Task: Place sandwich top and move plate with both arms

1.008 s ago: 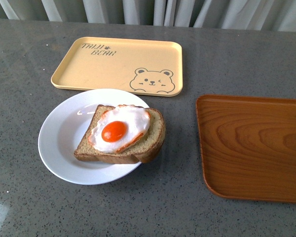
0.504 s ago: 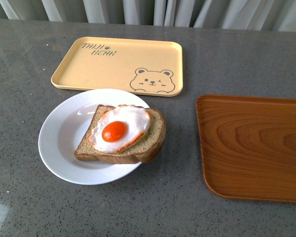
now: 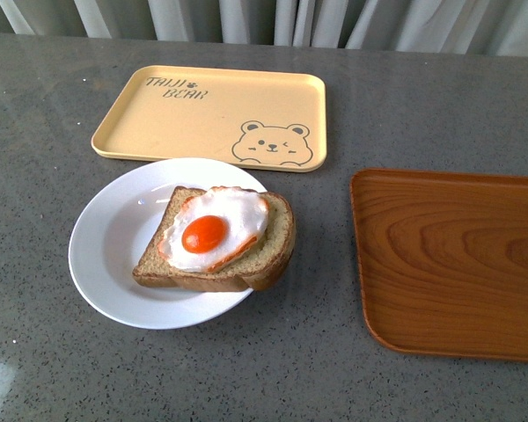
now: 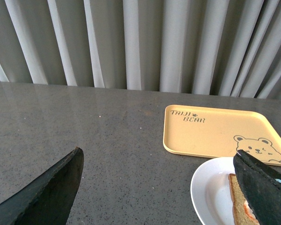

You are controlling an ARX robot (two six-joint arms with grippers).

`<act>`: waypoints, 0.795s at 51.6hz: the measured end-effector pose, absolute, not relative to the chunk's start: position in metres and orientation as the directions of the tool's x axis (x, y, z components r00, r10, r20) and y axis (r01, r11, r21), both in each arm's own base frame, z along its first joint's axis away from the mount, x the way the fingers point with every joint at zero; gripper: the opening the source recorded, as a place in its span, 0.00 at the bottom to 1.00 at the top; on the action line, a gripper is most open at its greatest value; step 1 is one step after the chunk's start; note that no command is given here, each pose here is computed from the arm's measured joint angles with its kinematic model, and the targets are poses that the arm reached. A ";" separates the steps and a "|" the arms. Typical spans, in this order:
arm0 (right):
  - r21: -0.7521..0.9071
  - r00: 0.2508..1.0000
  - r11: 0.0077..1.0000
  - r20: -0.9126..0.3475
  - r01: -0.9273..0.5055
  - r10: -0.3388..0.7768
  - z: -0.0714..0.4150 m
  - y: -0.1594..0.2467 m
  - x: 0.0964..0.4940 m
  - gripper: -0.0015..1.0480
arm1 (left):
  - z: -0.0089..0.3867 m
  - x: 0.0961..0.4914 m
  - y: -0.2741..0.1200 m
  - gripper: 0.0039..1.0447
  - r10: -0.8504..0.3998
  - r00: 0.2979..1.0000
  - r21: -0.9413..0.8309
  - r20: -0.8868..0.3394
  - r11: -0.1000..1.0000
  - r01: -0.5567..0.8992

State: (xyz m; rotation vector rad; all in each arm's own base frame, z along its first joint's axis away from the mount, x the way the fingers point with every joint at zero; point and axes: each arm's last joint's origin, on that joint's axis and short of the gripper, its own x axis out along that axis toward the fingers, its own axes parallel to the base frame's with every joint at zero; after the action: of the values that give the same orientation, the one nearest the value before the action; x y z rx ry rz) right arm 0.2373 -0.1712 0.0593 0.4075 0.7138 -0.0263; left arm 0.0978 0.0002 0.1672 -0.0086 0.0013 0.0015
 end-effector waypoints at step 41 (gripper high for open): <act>0.489 0.859 0.872 -0.443 -0.007 0.255 0.156 -0.123 0.232 0.02 | 0.167 0.098 0.000 0.92 0.002 1.000 -0.009 -0.001 1.000 -0.002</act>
State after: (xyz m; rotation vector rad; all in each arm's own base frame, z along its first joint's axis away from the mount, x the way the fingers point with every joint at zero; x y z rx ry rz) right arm 0.2321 -0.1231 0.1558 0.4971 0.5229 0.1439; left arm 0.0978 0.0002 0.1672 -0.0086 0.0013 0.0019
